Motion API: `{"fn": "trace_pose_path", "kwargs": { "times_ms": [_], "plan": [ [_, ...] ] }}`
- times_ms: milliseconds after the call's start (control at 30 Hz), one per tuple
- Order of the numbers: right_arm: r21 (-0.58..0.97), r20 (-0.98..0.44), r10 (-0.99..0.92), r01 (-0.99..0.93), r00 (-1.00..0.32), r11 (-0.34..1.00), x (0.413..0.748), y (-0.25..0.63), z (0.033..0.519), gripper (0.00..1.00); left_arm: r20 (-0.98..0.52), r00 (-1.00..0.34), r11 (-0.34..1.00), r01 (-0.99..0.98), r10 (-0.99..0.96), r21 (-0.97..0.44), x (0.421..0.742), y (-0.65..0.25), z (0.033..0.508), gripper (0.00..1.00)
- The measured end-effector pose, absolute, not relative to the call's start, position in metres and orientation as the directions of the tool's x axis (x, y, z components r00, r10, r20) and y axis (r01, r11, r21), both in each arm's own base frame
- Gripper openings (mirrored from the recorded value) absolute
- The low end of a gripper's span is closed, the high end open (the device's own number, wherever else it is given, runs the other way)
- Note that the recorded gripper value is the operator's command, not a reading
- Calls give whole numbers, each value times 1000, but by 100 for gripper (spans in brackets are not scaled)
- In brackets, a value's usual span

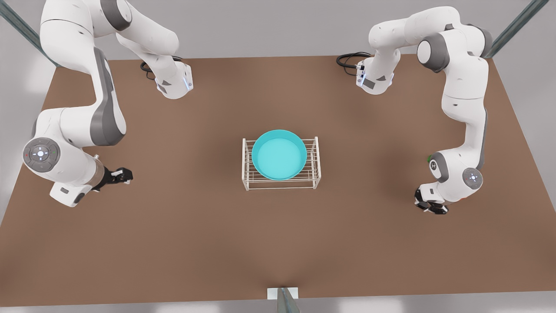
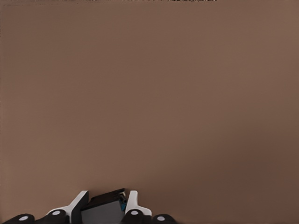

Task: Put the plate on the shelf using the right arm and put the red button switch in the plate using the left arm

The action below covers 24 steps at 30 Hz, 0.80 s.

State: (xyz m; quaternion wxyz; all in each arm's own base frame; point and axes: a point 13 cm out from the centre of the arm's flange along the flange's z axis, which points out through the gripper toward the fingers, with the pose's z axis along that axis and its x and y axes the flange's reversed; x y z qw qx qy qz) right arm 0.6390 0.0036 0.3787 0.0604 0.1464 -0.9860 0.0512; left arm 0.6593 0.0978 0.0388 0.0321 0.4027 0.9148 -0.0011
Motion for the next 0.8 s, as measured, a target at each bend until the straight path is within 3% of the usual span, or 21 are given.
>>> {"fn": "trace_pose_path", "kwargs": {
  "times_ms": [133, 233, 333, 400, 500, 667, 800],
  "plan": [
    [-80, 140, -312, -325, -940, 942, 638, 14, 379, 100, -65, -653, 657, 751, 754, 72, 679, 91, 62, 34],
    [-79, 141, -322, -335, -936, 939, 638, 15, 379, 100, -82, -594, 599, 785, 800, 159, 734, 46, 154, 35],
    [-78, 142, -328, -341, -934, 937, 637, 13, 380, 100, -92, -533, 541, 826, 841, 159, 746, -67, 212, 35],
    [-77, 144, -332, -345, -932, 935, 637, 13, 380, 100, -124, -499, 511, 853, 858, 105, 729, -170, 240, 35],
    [-76, 145, -335, -348, -931, 934, 637, 11, 380, 100, -161, -516, 522, 853, 841, -8, 677, -286, 275, 35],
    [-73, 146, -343, -356, -928, 932, 637, 11, 380, 100, -199, -652, 628, 758, 731, -178, 614, -398, 341, 35],
    [-72, 147, -348, -361, -926, 930, 637, 11, 380, 100, -168, -762, 724, 647, 626, -240, 582, -449, 354, 35]
  ]
}}
